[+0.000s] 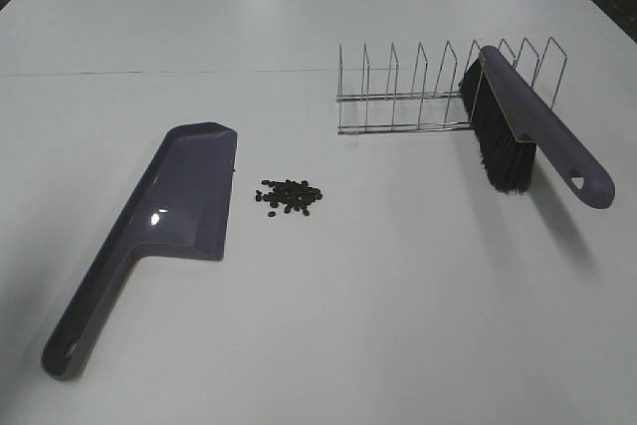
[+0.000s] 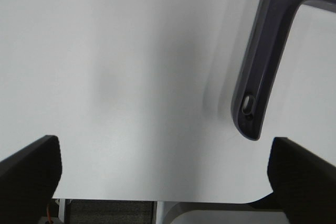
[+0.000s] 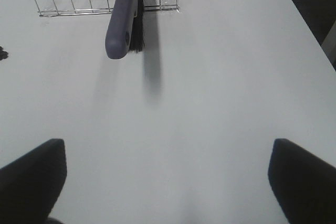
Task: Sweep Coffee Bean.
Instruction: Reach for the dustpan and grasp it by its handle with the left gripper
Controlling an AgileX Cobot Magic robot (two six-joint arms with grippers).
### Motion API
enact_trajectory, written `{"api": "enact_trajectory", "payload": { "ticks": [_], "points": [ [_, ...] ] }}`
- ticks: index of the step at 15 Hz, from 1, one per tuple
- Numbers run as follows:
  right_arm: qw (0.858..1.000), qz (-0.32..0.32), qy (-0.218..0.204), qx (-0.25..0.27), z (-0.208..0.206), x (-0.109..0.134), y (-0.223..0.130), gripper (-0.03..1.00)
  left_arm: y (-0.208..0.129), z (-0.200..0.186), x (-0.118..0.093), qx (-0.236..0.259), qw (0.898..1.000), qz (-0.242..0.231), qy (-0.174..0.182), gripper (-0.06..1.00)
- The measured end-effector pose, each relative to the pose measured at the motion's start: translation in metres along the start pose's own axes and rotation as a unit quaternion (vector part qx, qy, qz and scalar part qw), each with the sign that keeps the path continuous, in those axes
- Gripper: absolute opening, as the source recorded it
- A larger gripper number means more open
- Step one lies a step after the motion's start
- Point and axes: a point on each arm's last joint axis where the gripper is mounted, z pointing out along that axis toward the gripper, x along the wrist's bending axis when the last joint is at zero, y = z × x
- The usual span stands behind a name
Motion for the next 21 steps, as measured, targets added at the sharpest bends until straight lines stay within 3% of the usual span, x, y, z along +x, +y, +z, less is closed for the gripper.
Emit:
{"api": "enact_trajectory", "payload": {
  "ticks": [5, 10, 13, 15, 21],
  "points": [
    [1.0, 0.0, 0.0, 0.0, 0.0, 0.0, 0.0, 0.96, 0.04, 0.023, -0.007, 0.032, 0.999, 0.004, 0.002, 0.97],
    [1.0, 0.0, 0.0, 0.0, 0.0, 0.0, 0.0, 0.96, 0.058, 0.05, -0.048, 0.058, 0.998, 0.037, -0.008, 0.97],
    [1.0, 0.0, 0.0, 0.0, 0.0, 0.0, 0.0, 0.96, 0.056, 0.08, -0.08, 0.092, 0.994, 0.055, -0.007, 0.89],
    [1.0, 0.0, 0.0, 0.0, 0.0, 0.0, 0.0, 0.96, 0.052, 0.09, -0.089, 0.108, 0.992, 0.06, -0.003, 0.87],
    [1.0, 0.0, 0.0, 0.0, 0.0, 0.0, 0.0, 0.96, 0.054, 0.116, -0.098, 0.112, 0.992, 0.055, -0.005, 0.87]
  ]
}}
